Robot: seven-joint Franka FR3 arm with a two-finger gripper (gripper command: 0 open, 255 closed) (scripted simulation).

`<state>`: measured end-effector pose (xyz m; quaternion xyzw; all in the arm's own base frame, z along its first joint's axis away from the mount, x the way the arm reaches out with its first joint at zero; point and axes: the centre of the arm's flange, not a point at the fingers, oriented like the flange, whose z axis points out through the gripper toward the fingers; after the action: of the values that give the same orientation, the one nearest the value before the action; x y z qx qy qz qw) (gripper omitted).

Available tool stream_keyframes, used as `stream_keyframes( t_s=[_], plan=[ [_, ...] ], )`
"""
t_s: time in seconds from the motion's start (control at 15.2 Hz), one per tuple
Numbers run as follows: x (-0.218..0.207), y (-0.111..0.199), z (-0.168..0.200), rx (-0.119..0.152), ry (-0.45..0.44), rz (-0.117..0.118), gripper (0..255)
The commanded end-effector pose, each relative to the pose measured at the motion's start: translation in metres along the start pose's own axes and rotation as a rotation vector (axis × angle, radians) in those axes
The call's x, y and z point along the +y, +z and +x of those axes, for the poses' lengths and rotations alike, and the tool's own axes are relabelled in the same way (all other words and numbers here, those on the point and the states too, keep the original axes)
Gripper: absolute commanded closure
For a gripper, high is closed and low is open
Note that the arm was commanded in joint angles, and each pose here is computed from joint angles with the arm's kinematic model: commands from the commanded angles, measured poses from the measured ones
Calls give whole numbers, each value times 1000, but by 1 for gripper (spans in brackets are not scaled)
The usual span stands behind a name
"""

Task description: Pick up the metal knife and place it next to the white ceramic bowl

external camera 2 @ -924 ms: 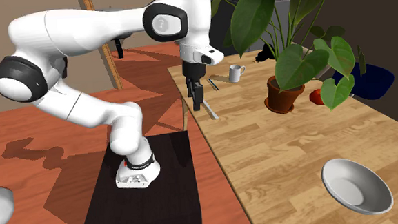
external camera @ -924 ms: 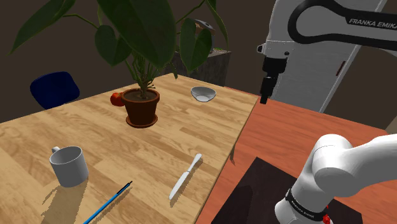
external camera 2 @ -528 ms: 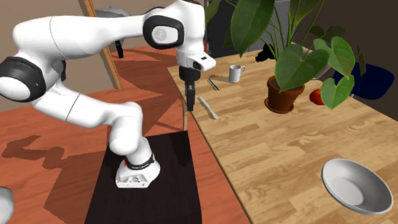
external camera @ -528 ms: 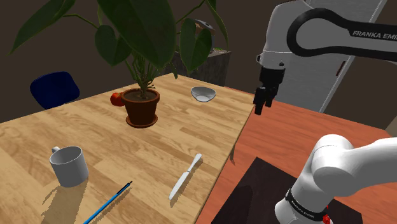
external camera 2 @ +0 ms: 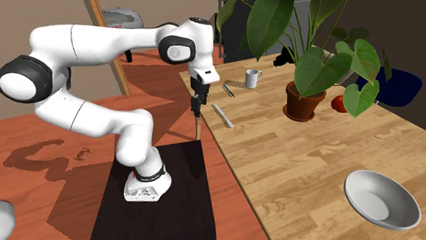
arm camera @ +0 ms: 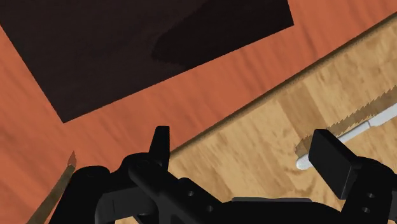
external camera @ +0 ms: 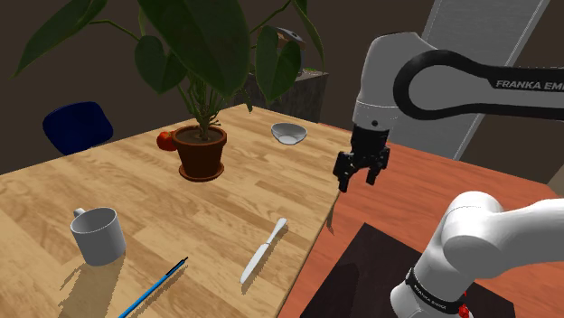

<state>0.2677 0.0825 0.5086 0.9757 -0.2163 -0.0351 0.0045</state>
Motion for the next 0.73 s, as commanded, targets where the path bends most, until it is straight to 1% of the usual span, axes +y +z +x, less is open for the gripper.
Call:
stream_keyframes(
  t_s=[0.0, 0.33, 0.66],
  plan=[
    [-23, 14, -1, -2, 96, 15, 0],
    [-74, 48, -2, -5, 314, 48, 0],
    [-126, 81, 8, -7, 532, 80, 0]
  ],
)
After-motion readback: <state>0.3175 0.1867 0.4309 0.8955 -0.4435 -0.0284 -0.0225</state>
